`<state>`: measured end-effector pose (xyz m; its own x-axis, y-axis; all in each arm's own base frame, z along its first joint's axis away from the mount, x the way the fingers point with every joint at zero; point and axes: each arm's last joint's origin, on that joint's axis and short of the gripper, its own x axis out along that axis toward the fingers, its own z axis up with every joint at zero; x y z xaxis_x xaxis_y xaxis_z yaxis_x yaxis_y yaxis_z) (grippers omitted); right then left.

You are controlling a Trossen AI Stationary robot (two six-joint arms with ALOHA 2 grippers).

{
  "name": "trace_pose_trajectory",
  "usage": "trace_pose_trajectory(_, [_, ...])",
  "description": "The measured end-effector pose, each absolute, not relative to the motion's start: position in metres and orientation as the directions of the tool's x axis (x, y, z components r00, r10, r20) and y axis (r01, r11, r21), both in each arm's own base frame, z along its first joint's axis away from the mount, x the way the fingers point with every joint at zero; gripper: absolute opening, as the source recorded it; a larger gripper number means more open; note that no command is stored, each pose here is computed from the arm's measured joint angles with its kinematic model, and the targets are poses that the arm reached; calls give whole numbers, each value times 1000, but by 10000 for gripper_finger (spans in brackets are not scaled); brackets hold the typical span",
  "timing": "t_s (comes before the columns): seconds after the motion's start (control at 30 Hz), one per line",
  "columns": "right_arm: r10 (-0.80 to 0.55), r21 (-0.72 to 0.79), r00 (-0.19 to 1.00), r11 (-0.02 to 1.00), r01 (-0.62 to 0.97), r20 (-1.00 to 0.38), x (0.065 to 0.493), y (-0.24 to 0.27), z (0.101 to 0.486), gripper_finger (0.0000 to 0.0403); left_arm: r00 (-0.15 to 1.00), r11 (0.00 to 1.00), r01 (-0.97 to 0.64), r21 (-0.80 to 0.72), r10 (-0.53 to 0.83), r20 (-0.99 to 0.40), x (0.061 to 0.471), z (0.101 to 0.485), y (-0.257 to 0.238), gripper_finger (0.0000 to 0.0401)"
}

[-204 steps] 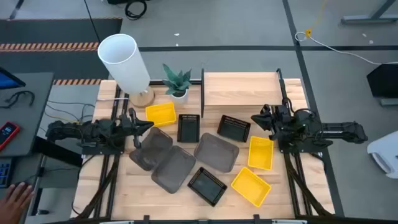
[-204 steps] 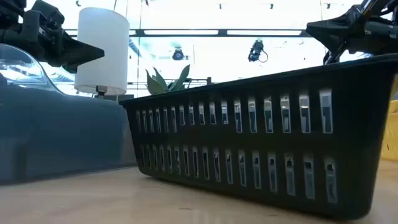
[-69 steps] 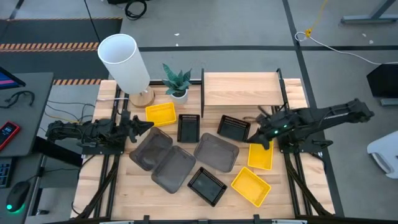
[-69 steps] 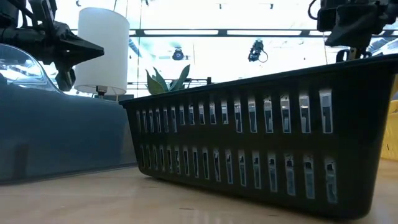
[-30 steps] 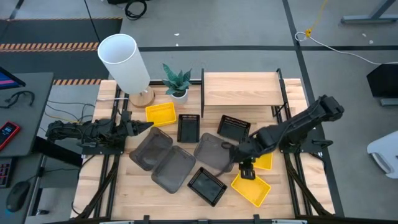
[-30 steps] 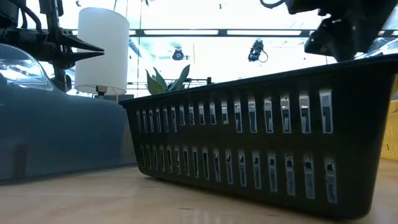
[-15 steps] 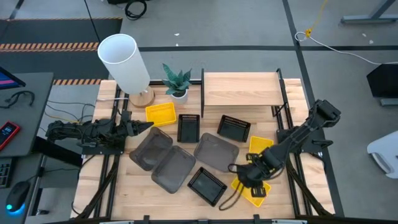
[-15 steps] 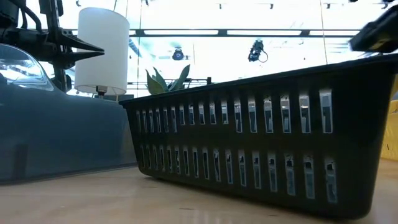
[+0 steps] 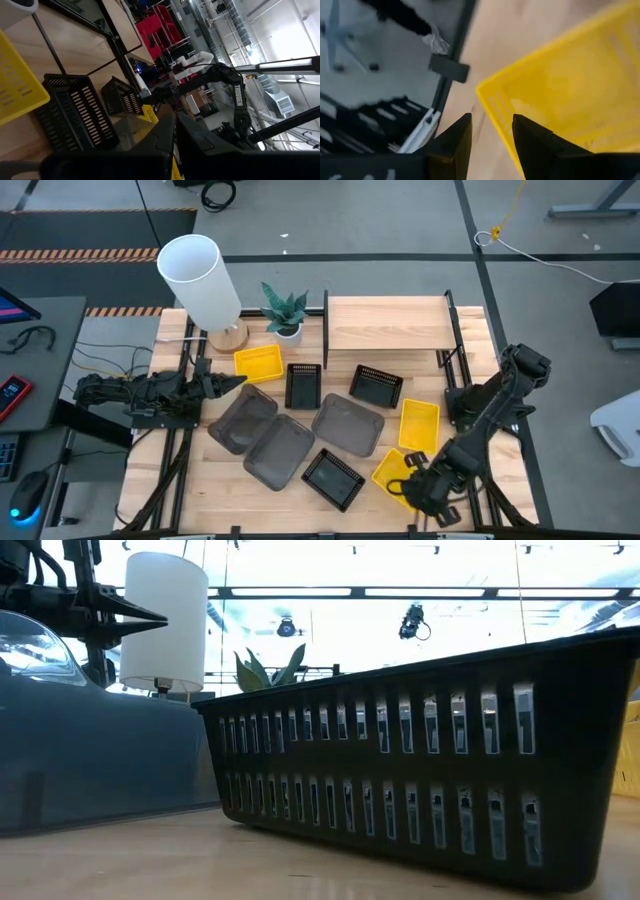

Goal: Stack baskets on shelf by color
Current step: Stack the bottom yellow bin on top of the yellow bin

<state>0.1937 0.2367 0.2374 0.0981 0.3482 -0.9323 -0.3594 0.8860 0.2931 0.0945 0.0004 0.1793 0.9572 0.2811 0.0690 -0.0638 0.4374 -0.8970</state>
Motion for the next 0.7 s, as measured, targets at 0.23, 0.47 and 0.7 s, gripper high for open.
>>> trace_pose_trajectory(0.23, [336, 229, 103, 806, -546, -936, 186, 245, 237, 138, 957, 438, -64, -897, 281, 69, 94, 179, 0, 24])
trace_pose_trajectory(0.47, [284, 189, 56, 759, -623, -957, 190, 252, 217, 138, 958, 439, -70, -896, 281, 63, 95, 179, 0, 19])
trace_pose_trajectory(0.7, [219, 161, 18, 767, -621, -976, 194, 258, 194, 138, 958, 438, -70, -896, 281, 63, 95, 179, 0, 23])
